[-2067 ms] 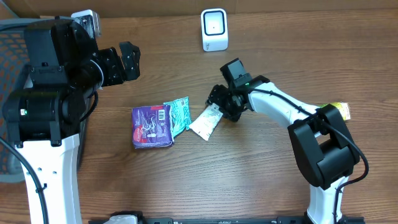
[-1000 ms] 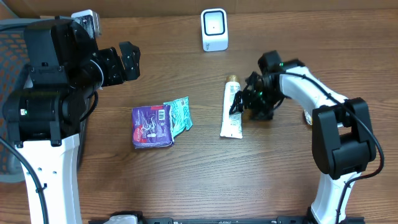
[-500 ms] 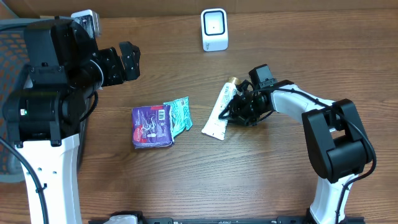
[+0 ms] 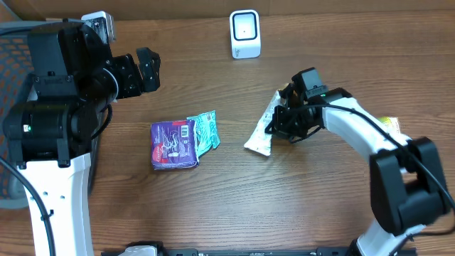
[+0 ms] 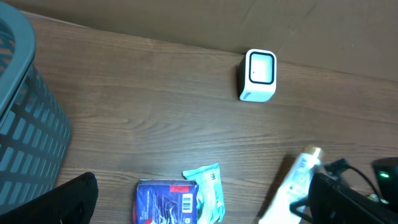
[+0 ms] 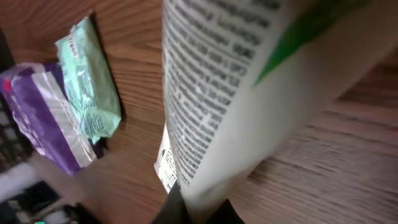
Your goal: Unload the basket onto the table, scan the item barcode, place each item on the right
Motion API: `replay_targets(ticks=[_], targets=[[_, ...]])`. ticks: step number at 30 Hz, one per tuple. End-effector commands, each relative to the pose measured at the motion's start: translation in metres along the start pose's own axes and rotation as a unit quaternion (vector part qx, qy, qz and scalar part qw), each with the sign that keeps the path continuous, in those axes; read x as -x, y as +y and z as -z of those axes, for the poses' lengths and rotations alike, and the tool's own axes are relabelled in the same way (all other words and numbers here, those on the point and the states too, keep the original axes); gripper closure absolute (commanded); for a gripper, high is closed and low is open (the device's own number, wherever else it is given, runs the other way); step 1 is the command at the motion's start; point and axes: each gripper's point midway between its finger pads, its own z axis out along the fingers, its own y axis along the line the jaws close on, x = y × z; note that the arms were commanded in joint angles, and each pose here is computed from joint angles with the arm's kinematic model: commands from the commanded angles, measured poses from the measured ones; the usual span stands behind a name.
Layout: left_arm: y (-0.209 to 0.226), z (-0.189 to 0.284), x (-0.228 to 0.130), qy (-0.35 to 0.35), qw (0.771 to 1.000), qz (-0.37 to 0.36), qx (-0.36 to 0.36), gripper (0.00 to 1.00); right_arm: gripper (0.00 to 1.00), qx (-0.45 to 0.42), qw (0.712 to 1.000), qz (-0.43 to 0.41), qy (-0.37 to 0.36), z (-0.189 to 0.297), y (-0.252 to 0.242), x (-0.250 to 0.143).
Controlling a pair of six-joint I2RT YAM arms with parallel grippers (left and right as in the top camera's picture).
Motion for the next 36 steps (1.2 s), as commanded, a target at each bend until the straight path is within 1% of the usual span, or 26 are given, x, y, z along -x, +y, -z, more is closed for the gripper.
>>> replay_targets(ticks=[1,2,4,6,7,12,14,15,16,17,18,19,21,26,29,31,33,36], targets=[[-0.001,0.0,0.002,-0.003,1.0,-0.01,-0.003,0.0,0.96,-0.014,0.992,0.125,-0.024,0.021,0.007,0.004],[-0.001,0.0,0.002,-0.003,1.0,-0.01,-0.003,0.0,0.96,-0.013,0.99,0.139,-0.017,0.021,0.007,0.0],[-0.001,0.0,0.002,-0.003,1.0,-0.01,-0.003,0.01,0.96,-0.025,0.98,0.196,0.018,0.018,0.002,-0.018],[-0.001,0.0,0.002,-0.003,1.0,-0.01,-0.003,0.0,0.96,-0.041,0.975,0.215,0.031,0.015,-0.003,-0.024],[-0.001,0.0,0.002,-0.003,1.0,-0.01,-0.003,0.01,0.96,-0.064,0.972,0.224,0.036,0.014,-0.01,-0.027],[-0.001,0.0,0.002,-0.003,1.0,-0.01,-0.003,0.0,0.96,-0.104,0.965,0.241,0.029,0.01,-0.02,-0.02],[-0.001,0.0,0.002,-0.003,1.0,-0.01,-0.003,0.0,0.85,-0.128,0.961,0.243,0.027,0.01,-0.029,-0.017],[-0.001,0.0,0.002,-0.003,1.0,-0.01,-0.003,0.01,0.7,-0.14,0.96,0.243,0.024,0.011,-0.033,-0.015],[-0.001,0.0,0.002,-0.003,1.0,-0.01,-0.003,0.0,0.63,-0.149,0.958,0.242,0.022,0.012,-0.036,-0.013],[-0.001,0.0,0.002,-0.003,1.0,-0.01,-0.003,0.0,0.52,-0.156,0.958,0.239,0.018,0.013,-0.038,-0.011],[-0.001,0.0,0.002,-0.003,1.0,-0.01,-0.003,0.0,0.37,-0.16,0.961,0.224,0.011,0.014,-0.04,-0.008],[-0.001,0.0,0.002,-0.003,1.0,-0.01,-0.003,0.01,0.27,-0.158,0.967,0.201,0.002,0.015,-0.04,-0.005],[-0.001,0.0,0.002,-0.003,1.0,-0.01,-0.003,0.0,0.24,-0.149,0.972,0.182,-0.003,0.015,-0.039,-0.004],[-0.001,0.0,0.002,-0.003,1.0,-0.01,-0.003,0.0,0.23,-0.11,0.98,0.164,-0.008,0.007,-0.03,-0.002],[-0.001,0.0,0.002,-0.003,1.0,-0.01,-0.003,0.0,0.22,-0.112,0.984,0.141,-0.006,0.002,-0.04,-0.004],[-0.001,0.0,0.002,-0.003,1.0,-0.01,-0.003,0.0,0.22,-0.098,0.987,0.128,-0.003,0.001,-0.046,-0.006],[-0.001,0.0,0.002,-0.003,1.0,-0.01,-0.003,0.0,0.22,-0.071,0.991,0.111,-0.003,0.002,-0.051,-0.006],[-0.001,0.0,0.002,-0.003,1.0,-0.01,-0.003,0.0,0.23,0.005,0.997,0.081,-0.009,0.003,-0.054,-0.008]])
